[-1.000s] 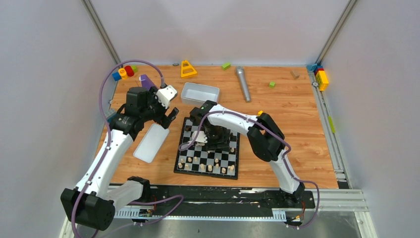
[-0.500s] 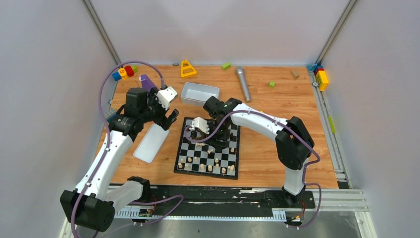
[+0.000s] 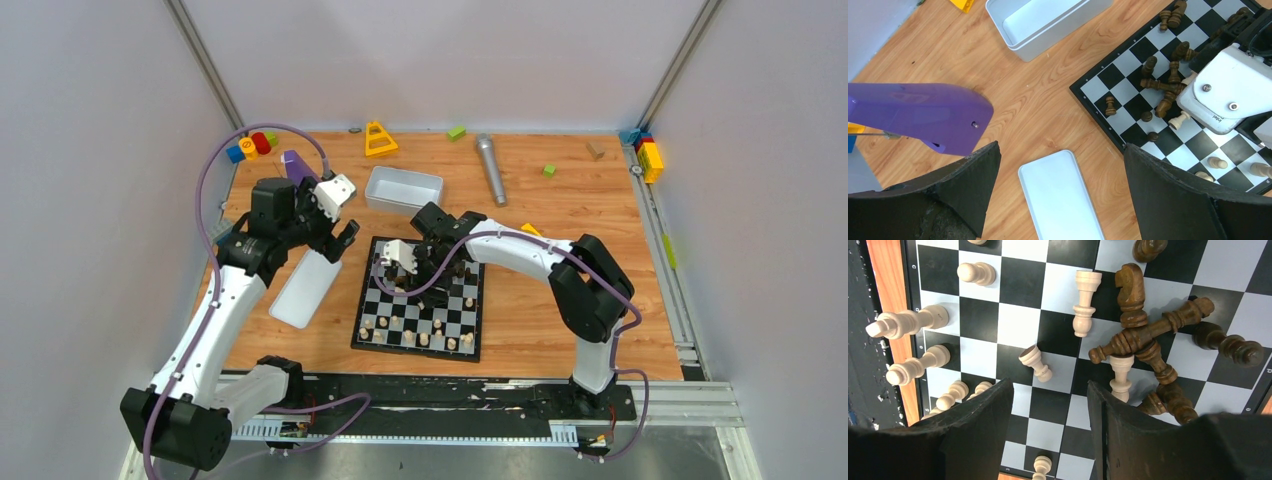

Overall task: Set up the chess pieces on the board
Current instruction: Pick up the chess piece from the chessboard.

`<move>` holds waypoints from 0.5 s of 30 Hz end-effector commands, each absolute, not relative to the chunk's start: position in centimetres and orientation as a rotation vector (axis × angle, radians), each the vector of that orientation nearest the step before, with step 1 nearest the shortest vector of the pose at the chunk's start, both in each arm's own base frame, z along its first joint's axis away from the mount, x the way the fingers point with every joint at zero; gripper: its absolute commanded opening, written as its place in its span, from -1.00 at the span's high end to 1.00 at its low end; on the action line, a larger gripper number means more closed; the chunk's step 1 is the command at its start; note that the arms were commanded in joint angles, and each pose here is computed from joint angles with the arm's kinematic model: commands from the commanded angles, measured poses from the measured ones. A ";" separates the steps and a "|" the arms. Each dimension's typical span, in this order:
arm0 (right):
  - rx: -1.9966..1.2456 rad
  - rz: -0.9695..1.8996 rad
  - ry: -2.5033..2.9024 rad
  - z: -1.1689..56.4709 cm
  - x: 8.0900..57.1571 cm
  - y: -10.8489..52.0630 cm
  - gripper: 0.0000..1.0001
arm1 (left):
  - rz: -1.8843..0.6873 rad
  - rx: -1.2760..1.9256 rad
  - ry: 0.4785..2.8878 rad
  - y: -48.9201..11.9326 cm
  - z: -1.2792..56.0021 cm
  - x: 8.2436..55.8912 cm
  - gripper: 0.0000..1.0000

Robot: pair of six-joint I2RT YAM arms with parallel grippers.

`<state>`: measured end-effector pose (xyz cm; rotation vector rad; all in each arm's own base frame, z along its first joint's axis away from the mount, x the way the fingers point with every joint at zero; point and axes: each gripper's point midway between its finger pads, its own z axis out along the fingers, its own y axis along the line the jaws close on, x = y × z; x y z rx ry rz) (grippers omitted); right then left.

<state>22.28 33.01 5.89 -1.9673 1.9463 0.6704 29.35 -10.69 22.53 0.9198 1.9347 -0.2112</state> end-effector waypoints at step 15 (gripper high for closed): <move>-2.032 0.673 1.810 4.6 21.5 34.5 -0.10 | -0.201 0.910 1.908 -10.4 23.5 29.5 -1.00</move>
